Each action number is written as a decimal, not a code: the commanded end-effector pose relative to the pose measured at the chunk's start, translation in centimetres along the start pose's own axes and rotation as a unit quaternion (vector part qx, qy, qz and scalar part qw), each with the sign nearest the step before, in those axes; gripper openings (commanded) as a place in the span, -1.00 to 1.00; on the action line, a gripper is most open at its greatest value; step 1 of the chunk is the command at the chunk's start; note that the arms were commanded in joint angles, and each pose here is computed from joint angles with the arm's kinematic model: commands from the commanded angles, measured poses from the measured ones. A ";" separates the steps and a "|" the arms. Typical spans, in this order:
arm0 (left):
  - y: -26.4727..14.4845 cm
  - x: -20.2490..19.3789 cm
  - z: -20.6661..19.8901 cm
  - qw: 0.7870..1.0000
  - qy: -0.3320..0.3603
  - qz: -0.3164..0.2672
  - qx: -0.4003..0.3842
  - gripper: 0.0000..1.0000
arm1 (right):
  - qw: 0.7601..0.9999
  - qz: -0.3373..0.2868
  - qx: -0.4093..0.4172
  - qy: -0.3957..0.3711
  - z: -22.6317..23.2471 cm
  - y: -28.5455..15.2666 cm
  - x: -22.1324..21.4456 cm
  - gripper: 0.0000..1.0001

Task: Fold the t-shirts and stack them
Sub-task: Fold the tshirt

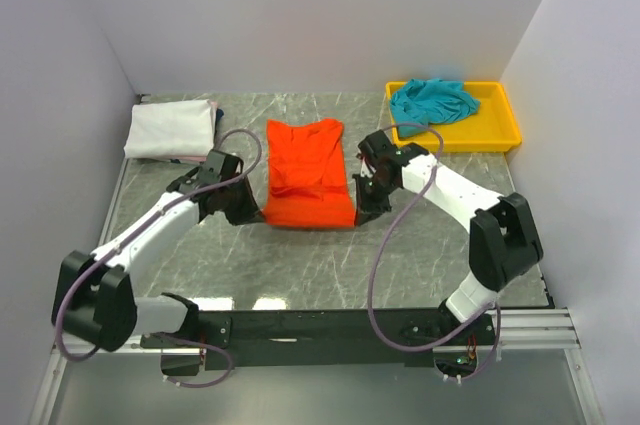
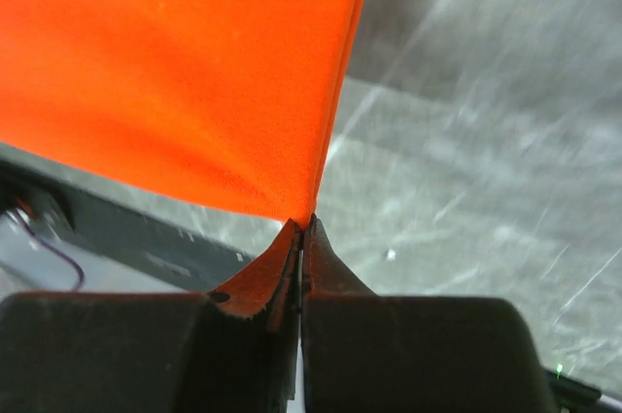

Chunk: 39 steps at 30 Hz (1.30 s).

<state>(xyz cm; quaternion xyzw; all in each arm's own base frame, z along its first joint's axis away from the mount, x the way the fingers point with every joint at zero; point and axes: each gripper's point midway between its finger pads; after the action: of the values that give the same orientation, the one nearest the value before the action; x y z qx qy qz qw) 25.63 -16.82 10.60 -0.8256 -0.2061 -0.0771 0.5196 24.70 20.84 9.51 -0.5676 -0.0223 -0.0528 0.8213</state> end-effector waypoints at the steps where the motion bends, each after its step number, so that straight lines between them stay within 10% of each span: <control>1: -1.2 -3.6 2.3 0.998 -0.013 0.045 0.032 -0.99 | 0.999 0.025 -0.033 0.000 -2.1 -1.5 -3.9 -1.00; 18: -11.3 -9.0 -0.3 0.995 -0.066 0.054 -0.043 -0.99 | 0.999 0.030 -0.009 0.026 -1.8 -7.7 -13.5 -1.00; 39: -7.6 2.0 -2.8 0.999 -0.023 -0.018 -0.036 -0.99 | 0.993 -0.110 -0.026 0.027 1.2 -9.9 1.0 -1.00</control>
<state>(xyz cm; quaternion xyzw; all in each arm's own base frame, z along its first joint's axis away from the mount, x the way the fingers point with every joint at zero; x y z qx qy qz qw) 21.68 -16.66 17.49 -0.8499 -0.2065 -0.0257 0.4840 21.73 20.04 18.38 -0.5577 -0.0238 -0.1331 0.8189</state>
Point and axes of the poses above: each gripper's point midway between its finger pads, its own y axis out along the fingers, its own z axis along the line the jaws close on, x = y × z, and after that the axes turned 7 degrees about y, right-handed
